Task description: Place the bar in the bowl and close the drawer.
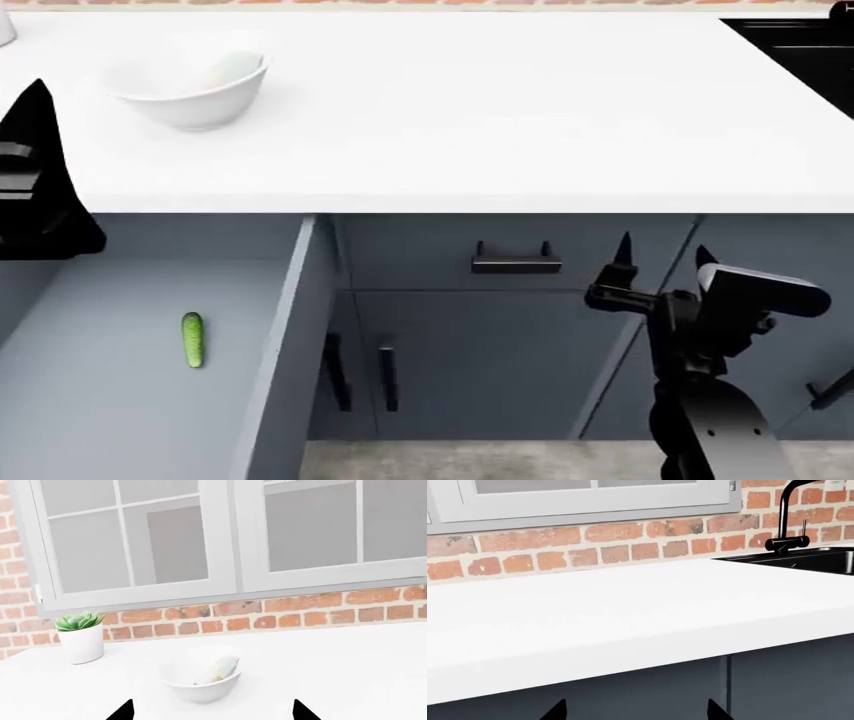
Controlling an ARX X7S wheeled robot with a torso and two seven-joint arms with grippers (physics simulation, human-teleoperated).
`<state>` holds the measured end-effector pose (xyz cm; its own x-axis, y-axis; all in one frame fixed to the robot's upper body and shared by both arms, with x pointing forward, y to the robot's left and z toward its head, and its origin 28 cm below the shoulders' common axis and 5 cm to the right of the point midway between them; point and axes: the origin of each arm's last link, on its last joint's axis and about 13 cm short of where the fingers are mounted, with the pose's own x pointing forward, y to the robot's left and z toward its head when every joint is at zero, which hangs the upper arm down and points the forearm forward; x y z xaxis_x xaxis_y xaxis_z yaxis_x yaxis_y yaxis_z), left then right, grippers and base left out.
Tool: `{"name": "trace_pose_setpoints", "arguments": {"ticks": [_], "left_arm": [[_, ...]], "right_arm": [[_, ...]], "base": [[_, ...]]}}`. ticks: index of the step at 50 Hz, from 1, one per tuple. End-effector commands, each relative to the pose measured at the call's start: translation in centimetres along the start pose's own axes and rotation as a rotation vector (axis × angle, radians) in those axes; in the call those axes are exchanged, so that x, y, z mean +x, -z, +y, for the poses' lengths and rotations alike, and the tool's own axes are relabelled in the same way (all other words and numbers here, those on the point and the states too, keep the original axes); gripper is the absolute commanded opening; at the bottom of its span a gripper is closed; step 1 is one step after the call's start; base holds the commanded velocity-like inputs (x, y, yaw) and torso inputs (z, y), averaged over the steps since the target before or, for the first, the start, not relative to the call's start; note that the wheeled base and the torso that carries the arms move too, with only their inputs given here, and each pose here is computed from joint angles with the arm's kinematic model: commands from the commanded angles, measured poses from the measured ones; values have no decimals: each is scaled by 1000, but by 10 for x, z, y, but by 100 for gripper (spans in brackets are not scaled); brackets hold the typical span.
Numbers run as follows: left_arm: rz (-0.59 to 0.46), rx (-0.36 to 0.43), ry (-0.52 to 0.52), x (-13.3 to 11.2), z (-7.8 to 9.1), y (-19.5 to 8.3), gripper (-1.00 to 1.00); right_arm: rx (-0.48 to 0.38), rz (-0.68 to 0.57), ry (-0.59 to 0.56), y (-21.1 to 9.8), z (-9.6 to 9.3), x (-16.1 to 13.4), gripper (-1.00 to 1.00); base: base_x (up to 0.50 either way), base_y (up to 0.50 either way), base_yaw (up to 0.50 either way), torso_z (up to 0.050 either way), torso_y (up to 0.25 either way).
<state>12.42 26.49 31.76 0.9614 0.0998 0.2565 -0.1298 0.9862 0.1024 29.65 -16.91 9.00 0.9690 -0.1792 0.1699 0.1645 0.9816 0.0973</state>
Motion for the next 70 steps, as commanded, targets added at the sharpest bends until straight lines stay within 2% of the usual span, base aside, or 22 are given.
{"name": "trace_pose_setpoints", "arguments": {"ticks": [1,37,70], "left_arm": [[-5,11,4,-1,-1,-2,100],[2,7,-1,-1,-2,1,100],[46,-7,32,-8,-7,16,100]], "right_arm": [[3,-1,-3,0,0,-2,100],[13,6,-4,5,-2,-1,100],[25,15,-21,7,-1,-4,100]], "base": [[0,-246,0,0,0],[0,-241,0,0,0],[0,-243,0,0,0]]}}
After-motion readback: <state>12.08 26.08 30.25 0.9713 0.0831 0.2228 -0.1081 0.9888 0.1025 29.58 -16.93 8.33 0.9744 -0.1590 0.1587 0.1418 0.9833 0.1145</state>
